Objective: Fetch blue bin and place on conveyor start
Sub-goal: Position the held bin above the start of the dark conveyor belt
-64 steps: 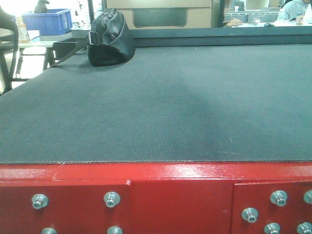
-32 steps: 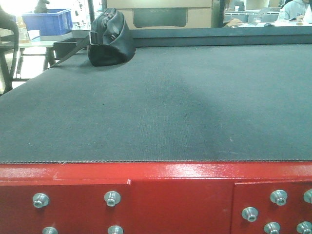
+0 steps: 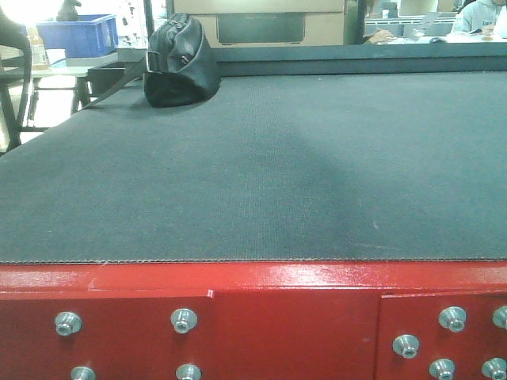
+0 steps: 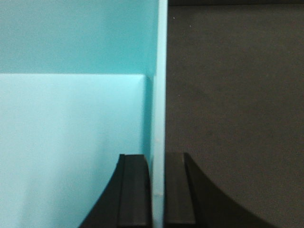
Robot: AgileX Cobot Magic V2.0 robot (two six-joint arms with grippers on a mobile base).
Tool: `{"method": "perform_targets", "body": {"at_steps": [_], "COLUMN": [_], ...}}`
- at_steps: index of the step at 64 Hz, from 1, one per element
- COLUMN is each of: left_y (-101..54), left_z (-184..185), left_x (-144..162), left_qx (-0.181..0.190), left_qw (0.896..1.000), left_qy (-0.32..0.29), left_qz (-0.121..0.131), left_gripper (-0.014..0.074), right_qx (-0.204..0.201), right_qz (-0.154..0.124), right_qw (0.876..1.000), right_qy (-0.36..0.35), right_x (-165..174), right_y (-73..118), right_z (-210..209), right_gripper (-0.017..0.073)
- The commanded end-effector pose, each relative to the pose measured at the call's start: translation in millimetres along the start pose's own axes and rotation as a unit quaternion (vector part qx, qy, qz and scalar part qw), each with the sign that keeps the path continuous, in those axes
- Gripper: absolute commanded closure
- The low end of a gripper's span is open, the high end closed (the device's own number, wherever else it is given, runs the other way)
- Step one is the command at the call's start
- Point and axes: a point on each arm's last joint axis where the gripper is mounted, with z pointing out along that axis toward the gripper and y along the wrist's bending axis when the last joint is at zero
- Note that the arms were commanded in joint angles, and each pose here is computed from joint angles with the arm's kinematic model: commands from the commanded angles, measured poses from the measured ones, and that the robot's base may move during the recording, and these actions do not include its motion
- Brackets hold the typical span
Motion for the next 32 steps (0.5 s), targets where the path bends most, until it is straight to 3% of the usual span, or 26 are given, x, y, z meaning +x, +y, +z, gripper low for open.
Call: {"method": "perform_targets", "body": {"at_steps": [1, 32], "left_y": [0.5, -1.2], "left_z": [-8.7, -8.7], "left_x": [-8.3, -7.1], "left_qx": [0.008, 0.018], "left_qw": [0.999, 0.999], "left_qy": [-0.034, -0.028], "left_qz": [0.002, -0.005], "left_gripper": [0.0705, 0.0705], "right_qx": [-0.005, -0.007], "right_qz": [-0.005, -0.005], "right_qw": [0.999, 0.999], "right_qy": [-0.032, -0.032], "right_x": [-7.2, -7.3], "right_y": [-2.4, -1.5], "right_z": [-8.4, -7.4], "right_gripper": [0.072, 0.072]}}
